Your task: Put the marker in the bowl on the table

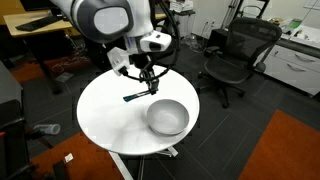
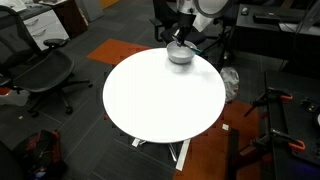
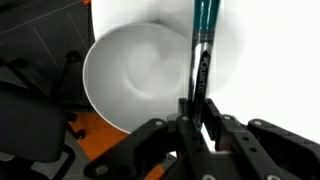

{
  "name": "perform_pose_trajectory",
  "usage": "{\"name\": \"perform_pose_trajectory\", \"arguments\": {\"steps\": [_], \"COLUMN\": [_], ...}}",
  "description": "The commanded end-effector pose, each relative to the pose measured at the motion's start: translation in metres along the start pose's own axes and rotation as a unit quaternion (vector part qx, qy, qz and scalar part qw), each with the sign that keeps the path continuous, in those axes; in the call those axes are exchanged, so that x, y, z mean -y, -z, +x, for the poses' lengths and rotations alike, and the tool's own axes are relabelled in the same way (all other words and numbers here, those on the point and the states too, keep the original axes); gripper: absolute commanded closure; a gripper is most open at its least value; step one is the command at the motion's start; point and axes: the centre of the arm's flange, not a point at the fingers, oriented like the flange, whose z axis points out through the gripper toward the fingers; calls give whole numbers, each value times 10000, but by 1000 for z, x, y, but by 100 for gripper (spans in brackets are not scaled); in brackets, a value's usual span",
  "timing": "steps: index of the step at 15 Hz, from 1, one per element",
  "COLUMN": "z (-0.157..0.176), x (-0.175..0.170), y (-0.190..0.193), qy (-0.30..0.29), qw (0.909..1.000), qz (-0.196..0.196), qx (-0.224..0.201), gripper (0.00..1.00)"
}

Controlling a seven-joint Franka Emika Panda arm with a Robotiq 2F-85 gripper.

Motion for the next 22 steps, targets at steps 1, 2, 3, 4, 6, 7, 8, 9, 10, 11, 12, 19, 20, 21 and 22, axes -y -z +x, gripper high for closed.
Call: {"name": "perform_pose_trajectory", "arguments": {"steps": [1, 2, 3, 4, 6, 7, 8, 9, 10, 11, 12, 19, 20, 21, 22], "z": [-65, -76, -88, -99, -118, -126, -134, -141, -147, -153, -157, -172, -174, -176, -178], "x": [37, 50, 63, 75, 99, 110, 119, 129, 136, 144, 150, 180, 182, 184, 185], "y": [23, 19, 15, 10, -2, -8, -11, -16, -20, -24, -25, -50, -53, -56, -59], "qy": [498, 639, 802, 909, 1034, 1018, 1017, 1036, 1048, 1090, 1129, 1323, 1315, 1319, 1315], "qw": [9987, 9979, 9967, 9958, 9944, 9943, 9941, 9936, 9933, 9928, 9922, 9895, 9895, 9893, 9892], "qz": [-88, -122, -122, -107, 56, 175, 249, 325, 381, 401, 449, 574, 598, 621, 643], "qx": [-60, -41, -47, -88, -203, -273, -297, -301, -302, -287, -262, -74, -39, -11, 10], "gripper": [95, 95, 95, 95, 95, 95, 95, 95, 95, 95, 95, 95, 95, 95, 95]}}
